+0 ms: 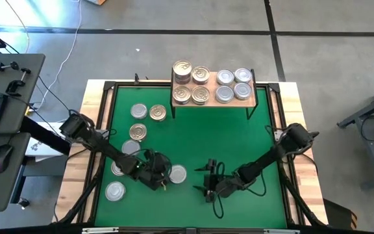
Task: Stack canned seafood by type on shelf
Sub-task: Stack the green tuna can on top of the top right green tuna can on the shelf
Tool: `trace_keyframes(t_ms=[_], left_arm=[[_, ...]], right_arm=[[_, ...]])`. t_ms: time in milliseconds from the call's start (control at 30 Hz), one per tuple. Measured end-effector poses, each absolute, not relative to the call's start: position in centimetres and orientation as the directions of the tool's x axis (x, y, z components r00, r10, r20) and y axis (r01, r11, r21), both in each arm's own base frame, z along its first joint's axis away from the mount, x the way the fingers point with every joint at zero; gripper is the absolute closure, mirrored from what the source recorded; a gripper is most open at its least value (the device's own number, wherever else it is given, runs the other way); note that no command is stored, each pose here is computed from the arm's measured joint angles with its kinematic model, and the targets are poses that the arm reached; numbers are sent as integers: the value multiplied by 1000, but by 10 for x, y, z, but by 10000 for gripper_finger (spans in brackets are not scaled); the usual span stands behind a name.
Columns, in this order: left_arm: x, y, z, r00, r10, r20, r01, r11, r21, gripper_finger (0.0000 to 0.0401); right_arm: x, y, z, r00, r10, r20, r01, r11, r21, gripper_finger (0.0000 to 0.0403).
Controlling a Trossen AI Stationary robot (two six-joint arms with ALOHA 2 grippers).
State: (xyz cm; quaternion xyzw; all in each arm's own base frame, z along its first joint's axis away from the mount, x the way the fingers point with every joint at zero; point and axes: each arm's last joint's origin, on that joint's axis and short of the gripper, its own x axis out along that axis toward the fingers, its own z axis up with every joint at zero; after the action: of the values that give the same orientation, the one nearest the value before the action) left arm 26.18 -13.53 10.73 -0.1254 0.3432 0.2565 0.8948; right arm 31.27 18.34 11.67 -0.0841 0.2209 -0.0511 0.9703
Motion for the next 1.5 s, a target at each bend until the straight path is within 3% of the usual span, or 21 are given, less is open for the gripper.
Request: trace_keyframes(t_ms=[300,867,1100,1267,1500], left_arm=[[265,-148,147,742,287,-606,-420,903,-87,401],[253,-142,99,664,302,-684,-464,884,-61,401],[252,-143,120,713,324,-622,-448,893,-49,401],[257,-147,132,770,266,-580,-377,923,-77,401],[259,-147,122,754,216,-621,-341,936,-88,401]], right_arm=[[313,182,117,896,-135,-424,70,984,-166,82],[313,183,117,896,-128,-425,63,985,-162,82],[313,183,118,898,-124,-421,62,985,-158,82],[313,183,118,899,-124,-420,63,986,-156,82],[313,183,118,899,-124,-420,64,986,-153,82]])
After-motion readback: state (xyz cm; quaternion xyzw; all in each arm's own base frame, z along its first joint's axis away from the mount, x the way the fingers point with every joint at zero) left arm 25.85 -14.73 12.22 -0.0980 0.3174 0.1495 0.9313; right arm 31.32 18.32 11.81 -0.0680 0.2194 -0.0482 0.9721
